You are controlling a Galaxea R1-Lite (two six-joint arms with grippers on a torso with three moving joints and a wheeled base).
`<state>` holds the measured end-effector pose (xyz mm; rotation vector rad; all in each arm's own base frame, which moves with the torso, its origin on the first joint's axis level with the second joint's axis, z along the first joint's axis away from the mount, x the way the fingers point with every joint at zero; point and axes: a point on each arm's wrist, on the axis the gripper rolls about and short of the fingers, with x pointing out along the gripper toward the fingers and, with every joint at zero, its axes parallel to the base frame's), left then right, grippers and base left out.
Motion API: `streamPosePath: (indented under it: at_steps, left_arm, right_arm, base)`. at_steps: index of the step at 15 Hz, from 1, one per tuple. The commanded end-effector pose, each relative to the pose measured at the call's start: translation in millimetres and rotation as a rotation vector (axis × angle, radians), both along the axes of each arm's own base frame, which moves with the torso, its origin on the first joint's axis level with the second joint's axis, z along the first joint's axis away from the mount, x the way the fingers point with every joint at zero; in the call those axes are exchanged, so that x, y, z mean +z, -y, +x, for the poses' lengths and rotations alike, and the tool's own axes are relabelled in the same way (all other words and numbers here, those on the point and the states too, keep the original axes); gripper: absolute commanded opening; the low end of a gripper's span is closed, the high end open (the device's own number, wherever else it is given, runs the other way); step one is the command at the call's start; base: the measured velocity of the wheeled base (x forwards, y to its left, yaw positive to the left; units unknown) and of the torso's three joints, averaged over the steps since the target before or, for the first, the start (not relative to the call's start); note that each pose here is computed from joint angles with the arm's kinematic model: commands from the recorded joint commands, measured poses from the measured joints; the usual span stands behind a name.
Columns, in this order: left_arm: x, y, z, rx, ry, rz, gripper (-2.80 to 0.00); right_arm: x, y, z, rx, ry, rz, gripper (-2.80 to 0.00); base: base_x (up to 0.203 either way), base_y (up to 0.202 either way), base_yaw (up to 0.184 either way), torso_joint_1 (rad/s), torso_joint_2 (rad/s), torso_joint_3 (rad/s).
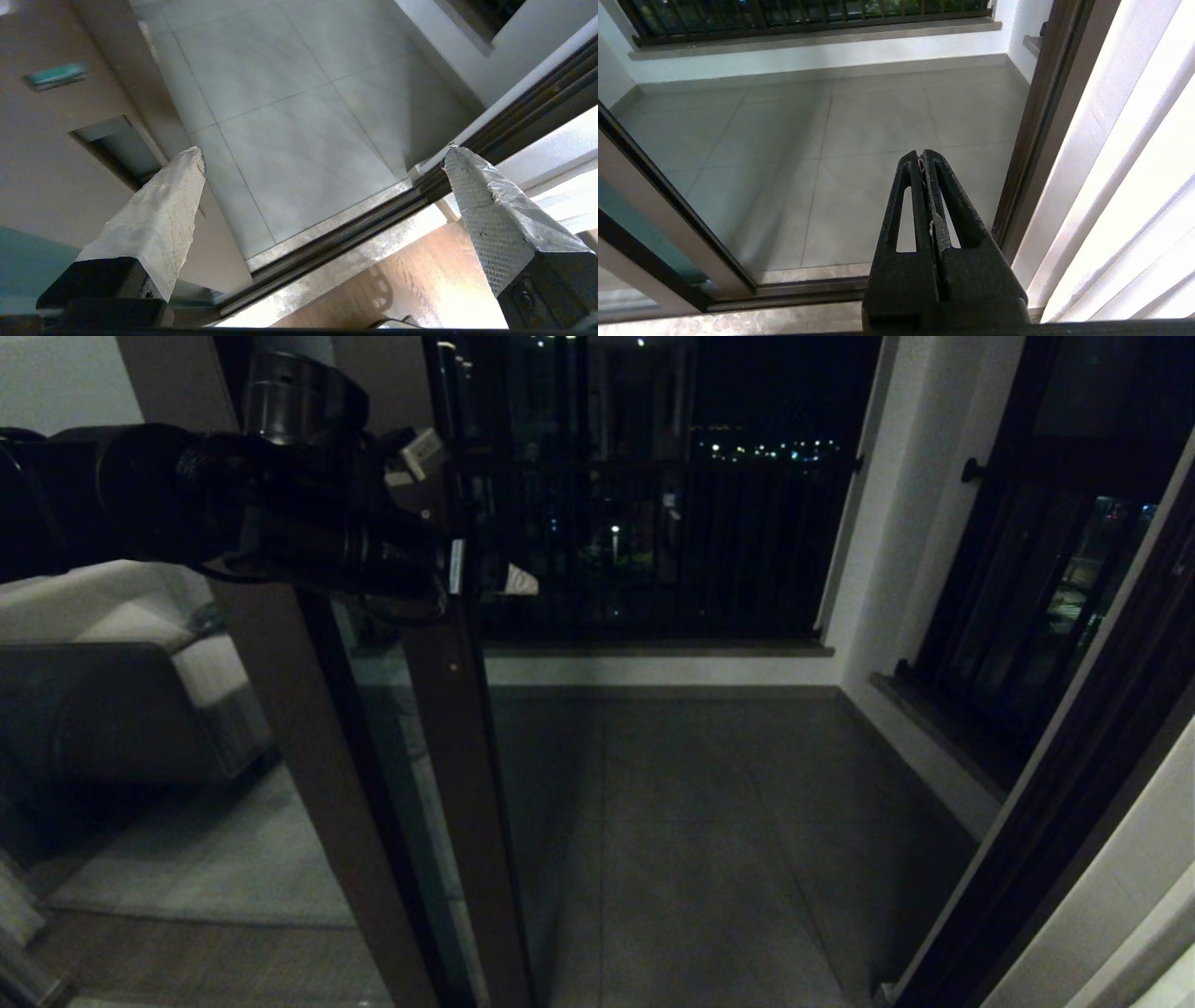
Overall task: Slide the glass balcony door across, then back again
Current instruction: Close the slid door
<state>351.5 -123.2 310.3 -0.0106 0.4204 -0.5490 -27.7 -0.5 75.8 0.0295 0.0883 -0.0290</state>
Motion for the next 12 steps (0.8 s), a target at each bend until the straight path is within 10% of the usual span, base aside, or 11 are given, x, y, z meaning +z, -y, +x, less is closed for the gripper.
streamPosePath:
  at_steps: [1, 12]
  left_arm:
    - [-2.2, 1.8, 1.0, 0.000, -0.006, 0.004, 0.00]
    - [2.6, -5.8, -5.5, -0.015, 0.012, 0.011, 0.00]
  right_arm:
    - [-0.1, 0.0, 0.0, 0.000, -0.002, 0.000, -2.80]
    - [-0.1, 0.0, 0.0, 0.000, -0.002, 0.000, -2.80]
  base:
    - [0.000, 0.000, 0.000, 0.000, 0.00, 0.000]
    - [0.000, 0.000, 0.000, 0.000, 0.00, 0.000]
